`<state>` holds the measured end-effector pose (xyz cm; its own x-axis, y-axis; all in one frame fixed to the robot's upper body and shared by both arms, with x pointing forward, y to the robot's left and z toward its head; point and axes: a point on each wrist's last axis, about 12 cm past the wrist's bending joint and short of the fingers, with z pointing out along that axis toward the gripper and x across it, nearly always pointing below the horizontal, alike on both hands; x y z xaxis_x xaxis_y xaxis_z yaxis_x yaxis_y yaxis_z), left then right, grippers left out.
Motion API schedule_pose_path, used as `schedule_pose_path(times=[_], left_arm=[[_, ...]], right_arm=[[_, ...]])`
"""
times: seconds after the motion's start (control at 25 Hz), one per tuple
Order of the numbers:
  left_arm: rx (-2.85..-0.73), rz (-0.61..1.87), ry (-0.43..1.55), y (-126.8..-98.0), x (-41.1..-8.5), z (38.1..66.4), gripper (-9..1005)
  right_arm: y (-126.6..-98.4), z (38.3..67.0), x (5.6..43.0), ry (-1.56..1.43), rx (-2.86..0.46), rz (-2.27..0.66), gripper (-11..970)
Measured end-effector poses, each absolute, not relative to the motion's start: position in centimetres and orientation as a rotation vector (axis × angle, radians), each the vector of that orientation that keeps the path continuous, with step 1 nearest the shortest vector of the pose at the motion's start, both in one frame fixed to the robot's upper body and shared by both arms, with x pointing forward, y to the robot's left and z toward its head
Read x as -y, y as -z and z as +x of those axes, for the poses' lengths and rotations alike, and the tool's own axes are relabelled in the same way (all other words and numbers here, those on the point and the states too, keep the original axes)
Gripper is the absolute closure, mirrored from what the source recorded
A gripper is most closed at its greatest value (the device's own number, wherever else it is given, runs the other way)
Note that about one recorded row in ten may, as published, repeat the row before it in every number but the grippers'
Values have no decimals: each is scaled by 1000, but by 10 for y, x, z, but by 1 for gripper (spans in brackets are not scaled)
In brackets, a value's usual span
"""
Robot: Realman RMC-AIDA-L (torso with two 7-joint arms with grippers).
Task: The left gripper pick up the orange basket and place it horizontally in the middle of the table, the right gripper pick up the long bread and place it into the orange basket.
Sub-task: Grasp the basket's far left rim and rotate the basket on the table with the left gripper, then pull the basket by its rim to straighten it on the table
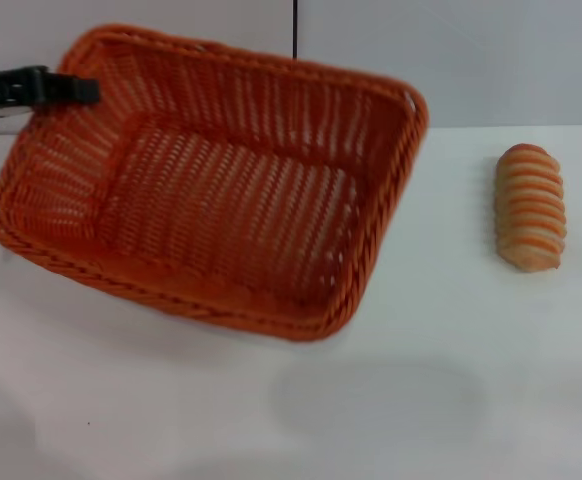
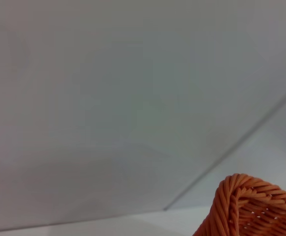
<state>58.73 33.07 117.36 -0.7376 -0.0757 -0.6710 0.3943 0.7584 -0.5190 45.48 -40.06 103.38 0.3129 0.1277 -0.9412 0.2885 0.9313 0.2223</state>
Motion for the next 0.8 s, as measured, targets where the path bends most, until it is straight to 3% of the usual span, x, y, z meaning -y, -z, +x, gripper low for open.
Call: schedule_pose_path(times=[0.12, 0.32, 0.36, 0.8], left_arm=[[-2226, 71, 914, -1170, -351, 568, 829], [-2223, 43, 936, -1167, -355, 561, 828], [-2211, -22, 1022, -1155, -361, 540, 828], [-2228, -91, 1182, -1117, -343, 522, 826]], right_arm=[[-1034, 458, 400, 107, -1260, 381, 353], [-1034, 465, 399, 98, -1280, 378, 352], [-1034, 467, 398, 95, -1282, 377, 352], [-1034, 477, 395, 85, -1306, 372, 352]])
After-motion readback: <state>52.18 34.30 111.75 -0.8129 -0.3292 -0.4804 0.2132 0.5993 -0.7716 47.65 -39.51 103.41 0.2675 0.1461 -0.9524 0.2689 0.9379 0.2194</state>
